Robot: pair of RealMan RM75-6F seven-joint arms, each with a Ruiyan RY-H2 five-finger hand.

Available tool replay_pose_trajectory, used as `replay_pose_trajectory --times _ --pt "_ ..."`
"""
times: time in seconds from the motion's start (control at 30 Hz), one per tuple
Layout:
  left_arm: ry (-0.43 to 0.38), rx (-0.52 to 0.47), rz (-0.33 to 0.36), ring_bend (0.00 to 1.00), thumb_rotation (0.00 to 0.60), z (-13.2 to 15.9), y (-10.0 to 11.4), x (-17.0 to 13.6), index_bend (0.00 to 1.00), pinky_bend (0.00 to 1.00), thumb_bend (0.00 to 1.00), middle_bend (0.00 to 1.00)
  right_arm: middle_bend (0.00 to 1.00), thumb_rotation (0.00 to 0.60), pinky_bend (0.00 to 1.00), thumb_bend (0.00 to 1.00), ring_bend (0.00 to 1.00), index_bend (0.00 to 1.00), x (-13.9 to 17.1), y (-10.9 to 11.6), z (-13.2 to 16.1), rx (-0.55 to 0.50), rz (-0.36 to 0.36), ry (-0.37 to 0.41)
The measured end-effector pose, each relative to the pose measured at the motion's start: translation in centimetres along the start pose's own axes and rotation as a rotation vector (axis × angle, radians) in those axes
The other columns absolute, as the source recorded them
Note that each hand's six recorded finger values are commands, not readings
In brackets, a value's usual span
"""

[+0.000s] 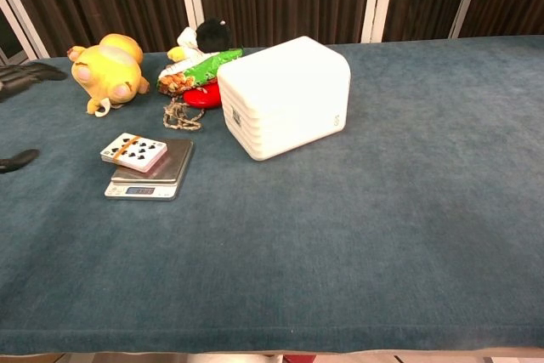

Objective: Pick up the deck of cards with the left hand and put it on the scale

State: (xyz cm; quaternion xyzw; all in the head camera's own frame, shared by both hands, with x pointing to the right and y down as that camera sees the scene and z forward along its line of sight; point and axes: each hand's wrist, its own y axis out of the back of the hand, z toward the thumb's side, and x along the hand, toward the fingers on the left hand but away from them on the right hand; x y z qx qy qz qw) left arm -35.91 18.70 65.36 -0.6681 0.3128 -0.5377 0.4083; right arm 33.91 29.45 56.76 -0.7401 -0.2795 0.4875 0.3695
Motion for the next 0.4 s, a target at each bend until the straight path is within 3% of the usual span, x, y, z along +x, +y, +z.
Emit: replay_pose_trajectory --times 0.17,0.23,0.4 --pt "0.146 -0.019 -0.005 0.00 0.600 -6.0 1.2 -7.9 0.02 0.00 0.37 0.00 0.00 0.600 0.00 0.11 0.00 0.00 0.3 0.6 -0.5 0.005 -0.038 -0.039" --pt "0.192 -0.035 -0.003 0.00 0.600 -7.1 1.5 -10.1 0.02 0.00 0.38 0.00 0.00 0.600 0.00 0.11 0.00 0.00 0.3 0.7 -0.5 0.004 -0.044 -0.042" --pt "0.188 -0.053 0.012 0.00 0.600 -7.4 2.2 -11.3 0.02 0.00 0.38 0.00 0.00 0.600 0.00 0.11 0.00 0.00 0.4 0.7 -0.4 0.005 -0.038 -0.032"
